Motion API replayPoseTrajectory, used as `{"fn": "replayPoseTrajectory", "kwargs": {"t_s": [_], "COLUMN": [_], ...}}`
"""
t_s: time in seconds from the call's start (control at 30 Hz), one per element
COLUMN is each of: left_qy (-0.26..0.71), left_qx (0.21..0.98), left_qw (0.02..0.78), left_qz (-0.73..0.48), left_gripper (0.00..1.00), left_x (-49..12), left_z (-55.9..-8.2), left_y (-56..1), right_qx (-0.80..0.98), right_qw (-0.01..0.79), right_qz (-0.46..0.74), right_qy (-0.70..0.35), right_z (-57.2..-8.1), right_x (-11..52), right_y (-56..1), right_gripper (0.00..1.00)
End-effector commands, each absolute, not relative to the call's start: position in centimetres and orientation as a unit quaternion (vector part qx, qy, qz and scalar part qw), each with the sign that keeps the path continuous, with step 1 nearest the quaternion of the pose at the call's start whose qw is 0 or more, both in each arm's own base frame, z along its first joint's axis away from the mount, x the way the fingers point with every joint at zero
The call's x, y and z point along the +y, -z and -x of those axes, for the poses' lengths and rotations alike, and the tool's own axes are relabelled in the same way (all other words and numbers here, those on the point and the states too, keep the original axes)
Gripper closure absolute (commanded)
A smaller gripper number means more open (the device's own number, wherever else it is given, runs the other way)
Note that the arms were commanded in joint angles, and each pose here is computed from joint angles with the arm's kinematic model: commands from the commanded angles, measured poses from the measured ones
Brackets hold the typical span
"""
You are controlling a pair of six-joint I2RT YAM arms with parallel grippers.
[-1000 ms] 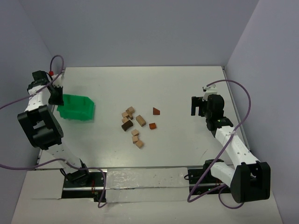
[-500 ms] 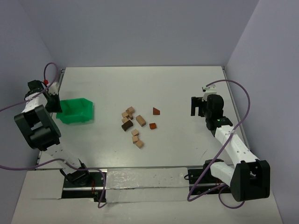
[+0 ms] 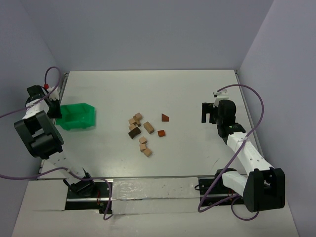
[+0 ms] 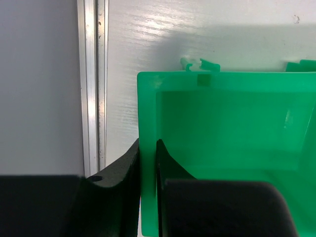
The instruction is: Build the wood block tower
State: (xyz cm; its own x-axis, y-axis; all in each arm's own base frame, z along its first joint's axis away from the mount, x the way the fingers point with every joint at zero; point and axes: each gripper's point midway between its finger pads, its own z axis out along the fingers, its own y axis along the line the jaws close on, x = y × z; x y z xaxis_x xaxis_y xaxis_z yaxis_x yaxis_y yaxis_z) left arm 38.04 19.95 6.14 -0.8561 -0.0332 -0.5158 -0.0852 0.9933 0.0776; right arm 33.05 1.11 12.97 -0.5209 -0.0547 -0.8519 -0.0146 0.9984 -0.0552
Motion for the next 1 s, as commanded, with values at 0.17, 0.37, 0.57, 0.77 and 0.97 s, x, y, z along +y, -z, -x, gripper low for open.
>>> {"fn": "replayPoseTrajectory", "kwargs": {"t_s": [0.17, 0.37, 0.57, 0.77, 0.97], "left_qy": [-0.061, -0.057, -0.123, -0.121, -0.088], "left_qx": [0.945, 0.910, 0.850, 0.813, 0.775], "left_qw": [0.301, 0.351, 0.388, 0.389, 0.388], "left_qz": [0.110, 0.212, 0.335, 0.417, 0.492], "left_gripper": [1.00, 1.00, 1.00, 1.00, 1.00], "left_x": [21.3, 21.1, 19.6, 16.3, 15.4], "left_z": [-39.1, -41.4, -44.0, -47.7, -51.6], "left_y": [-6.8, -9.6, -12.2, -12.8, -13.8], "right_qx": [0.858, 0.859, 0.861, 0.865, 0.868], "right_qw": [0.513, 0.511, 0.508, 0.500, 0.495], "right_qz": [0.017, 0.017, 0.017, 0.018, 0.017], "right_qy": [0.016, 0.017, 0.018, 0.024, 0.033], "right_z": [-34.3, -34.4, -34.4, -34.4, -34.4], "right_x": [1.4, 1.4, 1.4, 1.2, 0.8], "right_y": [-15.0, -14.9, -14.6, -14.0, -13.6], "right_gripper": [0.00, 0.00, 0.00, 0.00, 0.00]}}
